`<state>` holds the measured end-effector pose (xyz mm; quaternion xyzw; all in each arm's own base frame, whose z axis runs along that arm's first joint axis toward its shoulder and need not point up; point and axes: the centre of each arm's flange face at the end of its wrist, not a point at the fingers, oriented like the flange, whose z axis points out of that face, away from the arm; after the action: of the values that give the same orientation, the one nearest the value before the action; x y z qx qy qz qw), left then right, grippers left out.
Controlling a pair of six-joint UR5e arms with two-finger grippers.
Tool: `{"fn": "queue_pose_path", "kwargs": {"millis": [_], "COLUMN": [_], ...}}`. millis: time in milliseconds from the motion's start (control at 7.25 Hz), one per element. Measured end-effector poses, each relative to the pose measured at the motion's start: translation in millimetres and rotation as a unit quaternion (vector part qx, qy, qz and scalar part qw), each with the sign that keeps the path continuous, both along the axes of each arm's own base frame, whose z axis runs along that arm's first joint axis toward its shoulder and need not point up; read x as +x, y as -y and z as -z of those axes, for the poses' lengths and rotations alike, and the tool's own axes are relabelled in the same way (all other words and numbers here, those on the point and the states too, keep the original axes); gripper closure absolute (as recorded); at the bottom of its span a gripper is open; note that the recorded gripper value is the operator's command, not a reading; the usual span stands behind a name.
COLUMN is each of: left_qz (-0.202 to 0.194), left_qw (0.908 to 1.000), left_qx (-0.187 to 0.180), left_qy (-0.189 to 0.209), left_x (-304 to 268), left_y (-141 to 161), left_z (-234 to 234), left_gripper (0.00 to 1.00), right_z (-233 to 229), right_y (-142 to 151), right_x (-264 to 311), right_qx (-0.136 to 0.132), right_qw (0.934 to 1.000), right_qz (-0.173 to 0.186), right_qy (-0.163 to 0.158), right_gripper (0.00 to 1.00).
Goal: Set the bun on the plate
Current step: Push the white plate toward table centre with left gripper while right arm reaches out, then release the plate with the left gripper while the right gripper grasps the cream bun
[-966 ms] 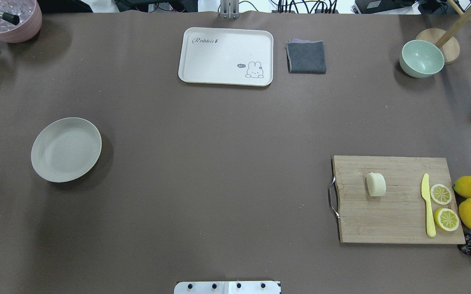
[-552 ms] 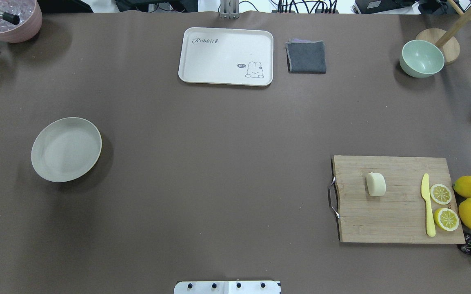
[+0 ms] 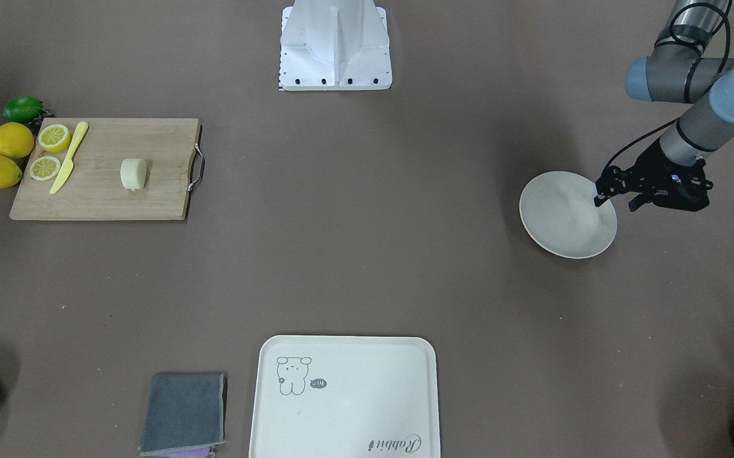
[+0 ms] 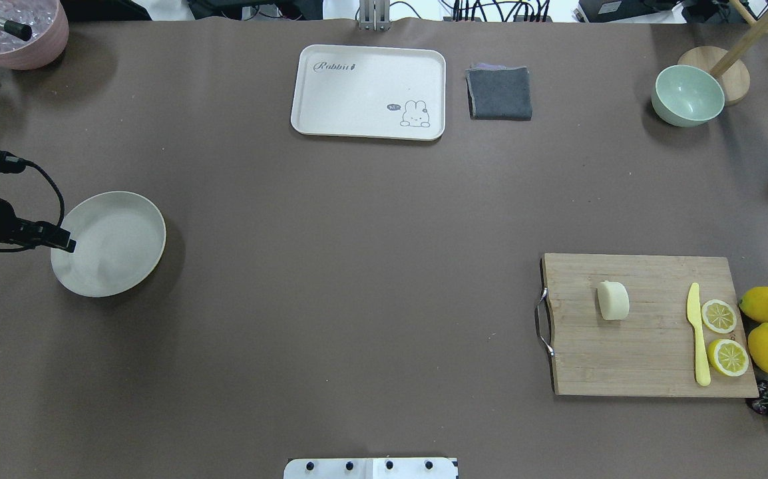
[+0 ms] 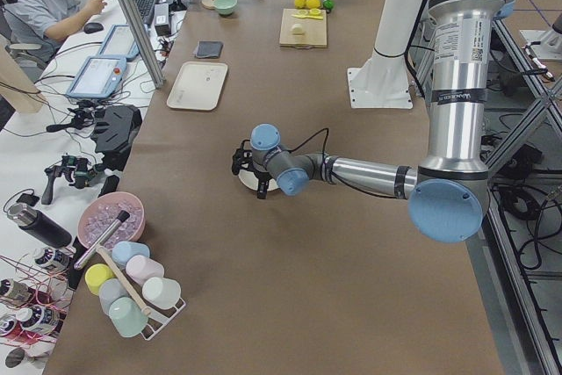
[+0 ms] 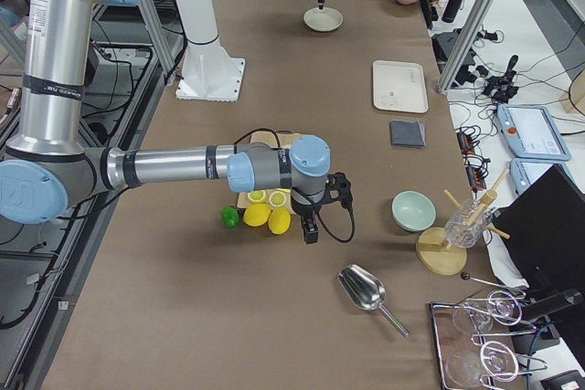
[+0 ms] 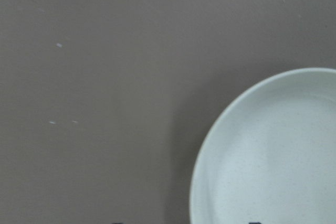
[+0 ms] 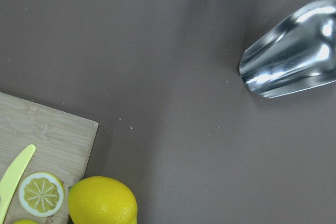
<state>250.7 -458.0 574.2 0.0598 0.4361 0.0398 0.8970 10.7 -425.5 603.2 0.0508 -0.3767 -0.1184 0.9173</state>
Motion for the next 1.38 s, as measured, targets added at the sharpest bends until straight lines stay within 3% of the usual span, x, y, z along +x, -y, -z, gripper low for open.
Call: {"fn": "queue_pose_path", "kwargs": {"millis": [138, 690, 966, 1379], "left_qz": [-0.003, -0.003, 0.028, 0.079], "left_qw": [1.0000, 0.9999, 0.9982, 0.9894], "left_qx": [-0.002, 0.002, -0.017, -0.076], "left_qy": [0.000, -0.015, -0.050, -0.096], "left_x": [5.7, 13.5, 25.9, 131.2], "left_y": [-1.1, 4.7, 16.0, 9.4], "left_z": [-2.7, 18.4, 90.1, 216.0], "left_gripper": [1.00, 1.00, 1.00, 1.00], "right_z": [-0.2, 3.6, 40.3, 140.4], "right_y": [-0.1, 2.8, 26.0, 52.8], "right_x": [-0.2, -2.3, -25.8, -139.7], "right_qx": [0.000, 0.001, -0.004, -0.044], "right_qw": [1.0000, 1.0000, 0.9995, 0.9971], "right_qz": [0.000, 0.001, -0.016, -0.055], "right_qy": [0.000, 0.005, 0.025, 0.030], "right_gripper": [0.00, 0.01, 0.02, 0.02]}}
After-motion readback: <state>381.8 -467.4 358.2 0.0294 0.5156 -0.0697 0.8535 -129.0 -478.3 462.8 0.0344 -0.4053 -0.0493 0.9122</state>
